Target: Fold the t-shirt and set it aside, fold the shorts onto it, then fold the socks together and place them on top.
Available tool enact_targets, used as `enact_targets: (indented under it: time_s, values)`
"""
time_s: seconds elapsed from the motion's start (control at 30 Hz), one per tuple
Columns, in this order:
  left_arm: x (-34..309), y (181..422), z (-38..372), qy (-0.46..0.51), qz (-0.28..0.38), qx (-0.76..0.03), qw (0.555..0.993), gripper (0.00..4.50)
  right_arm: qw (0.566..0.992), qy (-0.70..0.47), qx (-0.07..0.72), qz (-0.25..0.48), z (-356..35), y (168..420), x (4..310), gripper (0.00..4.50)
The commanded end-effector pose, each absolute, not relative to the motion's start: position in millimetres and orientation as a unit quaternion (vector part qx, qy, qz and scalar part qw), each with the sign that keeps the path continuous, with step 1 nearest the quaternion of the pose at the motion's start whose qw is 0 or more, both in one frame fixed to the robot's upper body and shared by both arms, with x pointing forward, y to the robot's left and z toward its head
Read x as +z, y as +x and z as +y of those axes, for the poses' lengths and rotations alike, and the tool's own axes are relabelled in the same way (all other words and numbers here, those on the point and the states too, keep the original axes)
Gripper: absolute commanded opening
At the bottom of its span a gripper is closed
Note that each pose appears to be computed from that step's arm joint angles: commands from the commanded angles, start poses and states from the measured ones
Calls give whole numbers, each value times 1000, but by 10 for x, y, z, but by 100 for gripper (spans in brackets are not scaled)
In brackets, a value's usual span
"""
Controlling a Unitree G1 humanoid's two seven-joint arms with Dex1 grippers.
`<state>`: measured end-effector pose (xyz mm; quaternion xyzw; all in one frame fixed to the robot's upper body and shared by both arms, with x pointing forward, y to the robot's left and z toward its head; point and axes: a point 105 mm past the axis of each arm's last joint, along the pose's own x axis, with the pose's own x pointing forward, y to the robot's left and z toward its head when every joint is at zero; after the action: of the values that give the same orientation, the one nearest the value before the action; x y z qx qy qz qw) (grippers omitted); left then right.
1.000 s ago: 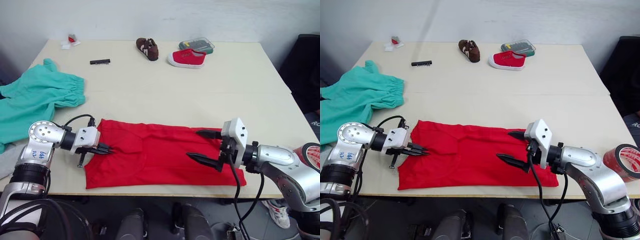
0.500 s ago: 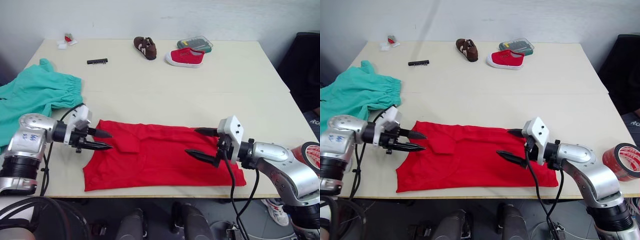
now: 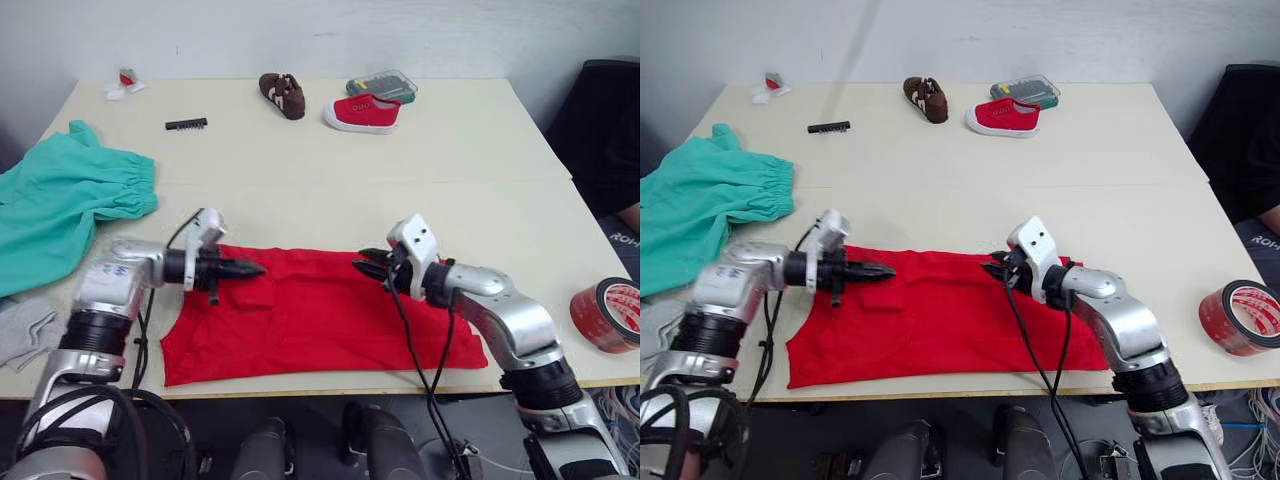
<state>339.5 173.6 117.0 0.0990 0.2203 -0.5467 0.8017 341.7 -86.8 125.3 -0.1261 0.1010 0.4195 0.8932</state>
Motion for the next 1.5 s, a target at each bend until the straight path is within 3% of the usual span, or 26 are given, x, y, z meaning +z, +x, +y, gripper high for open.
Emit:
enact_targets:
  time_s: [0.03, 0.3, 0.43, 0.53, 0.63, 0.7, 0.97, 1.2, 1.4, 1.5]
  values:
    - [1057, 3349, 1894, 174, 235, -536, 792, 0, 898, -168, 383, 133, -988, 3476, 1061, 5]
    - [829, 3171, 2482, 253, 299, -509, 767, 0, 917, -193, 306, 168, -1645, 3344, 1039, 5]
    - [889, 3172, 2643, 241, 295, -494, 782, 0, 928, -188, 268, 177, -2033, 3241, 1139, 5]
    - [1143, 3193, 2494, 195, 246, -523, 792, 0, 938, -142, 281, 147, -1991, 3213, 1353, 5]
    - [1667, 3214, 2175, 83, 170, -573, 798, 0, 942, -95, 307, 98, -1776, 3261, 1670, 5]
    - [1779, 3322, 2034, 66, 155, -566, 807, 0, 943, -80, 309, 95, -1672, 3326, 1693, 5]
    - [1360, 3741, 1910, 139, 193, -484, 842, 0, 940, -115, 289, 142, -1508, 3512, 1211, 5]
    - [991, 3715, 2254, 219, 241, -448, 833, 0, 943, -171, 232, 165, -1991, 3411, 1067, 5]
    - [1157, 3627, 2440, 186, 206, -449, 849, 0, 951, -138, 228, 155, -2245, 3225, 1219, 5]
    - [1573, 3561, 2295, 126, 126, -485, 856, 0, 948, -114, 272, 124, -2176, 3158, 1468, 5]
